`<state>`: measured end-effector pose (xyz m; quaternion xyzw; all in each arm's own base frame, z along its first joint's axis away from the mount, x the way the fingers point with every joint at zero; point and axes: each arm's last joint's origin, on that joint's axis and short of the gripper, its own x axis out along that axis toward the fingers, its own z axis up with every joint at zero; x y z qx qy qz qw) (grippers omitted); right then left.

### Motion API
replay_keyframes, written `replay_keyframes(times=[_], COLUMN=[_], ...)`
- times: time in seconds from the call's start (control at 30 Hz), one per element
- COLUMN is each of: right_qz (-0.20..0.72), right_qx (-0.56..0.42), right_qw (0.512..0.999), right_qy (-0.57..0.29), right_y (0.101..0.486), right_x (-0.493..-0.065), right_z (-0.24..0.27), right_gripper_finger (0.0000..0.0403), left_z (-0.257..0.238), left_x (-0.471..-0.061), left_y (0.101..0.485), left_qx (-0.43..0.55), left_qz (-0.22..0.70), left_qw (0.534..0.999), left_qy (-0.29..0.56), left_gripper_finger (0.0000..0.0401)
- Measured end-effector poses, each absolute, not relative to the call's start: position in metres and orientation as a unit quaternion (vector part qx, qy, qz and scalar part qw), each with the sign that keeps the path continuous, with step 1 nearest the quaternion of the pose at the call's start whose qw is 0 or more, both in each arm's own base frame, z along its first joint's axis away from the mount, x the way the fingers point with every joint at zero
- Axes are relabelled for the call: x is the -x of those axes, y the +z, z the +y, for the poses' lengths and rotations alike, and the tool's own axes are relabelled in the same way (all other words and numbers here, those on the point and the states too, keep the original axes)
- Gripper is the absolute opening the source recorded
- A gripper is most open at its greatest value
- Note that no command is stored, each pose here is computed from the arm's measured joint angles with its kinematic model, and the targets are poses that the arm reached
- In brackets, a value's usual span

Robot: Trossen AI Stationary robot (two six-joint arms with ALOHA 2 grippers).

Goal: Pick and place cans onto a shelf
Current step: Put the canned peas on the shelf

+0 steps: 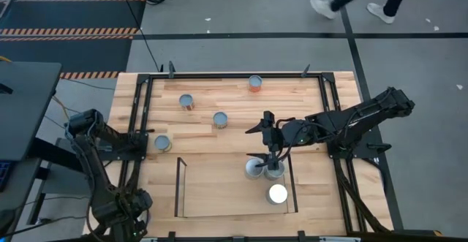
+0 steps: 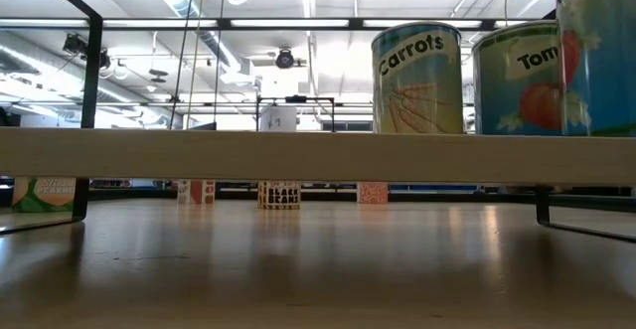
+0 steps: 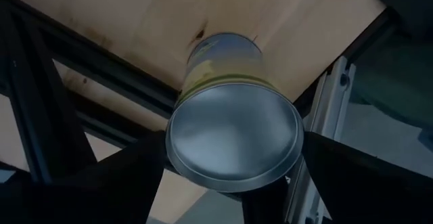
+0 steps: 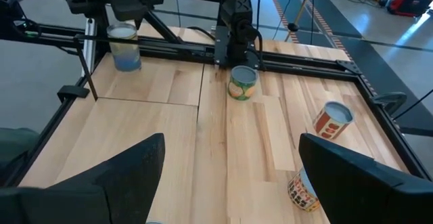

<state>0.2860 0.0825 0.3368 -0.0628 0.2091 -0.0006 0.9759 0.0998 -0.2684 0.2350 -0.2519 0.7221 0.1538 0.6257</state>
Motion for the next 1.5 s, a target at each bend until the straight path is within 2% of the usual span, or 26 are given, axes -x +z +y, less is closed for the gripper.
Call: replay_keyframes(times=[0.17,0.63,0.87,1.03,1.23,1.4,1.5], right_qz=[0.209,0.210,0.207,0.215,0.244,0.272,0.279], right_qx=[0.054,0.051,0.050,0.045,0.035,0.018,0.010], right_qw=[0.976,0.976,0.977,0.975,0.969,0.962,0.960], right_qy=[-0.002,0.007,0.013,0.021,0.025,0.023,0.026], right_y=[0.337,0.337,0.339,0.341,0.336,0.331,0.330], right_x=[-0.286,-0.286,-0.283,-0.276,-0.270,-0.265,-0.263], right_z=[0.083,0.083,0.086,0.090,0.095,0.099,0.103], right_gripper_finger=[0.0349,0.0349,0.0349,0.0349,0.0349,0.0349,0.0349], left_z=[-0.269,-0.274,-0.273,-0.271,-0.257,-0.249,-0.241], left_x=[-0.100,-0.103,-0.104,-0.112,-0.115,-0.124,-0.129], left_y=[0.233,0.217,0.224,0.261,0.334,0.394,0.419], left_qx=[0.239,0.197,0.197,0.193,0.162,0.208,0.201], left_qz=[0.700,0.707,0.710,0.681,0.669,0.622,0.584], left_qw=[0.655,0.661,0.659,0.692,0.712,0.753,0.787], left_qy=[0.152,0.158,0.152,0.144,0.143,0.056,0.006], left_gripper_finger=[0.0347,0.0346,0.0318,0.0318,0.0318,0.0318,0.0318])
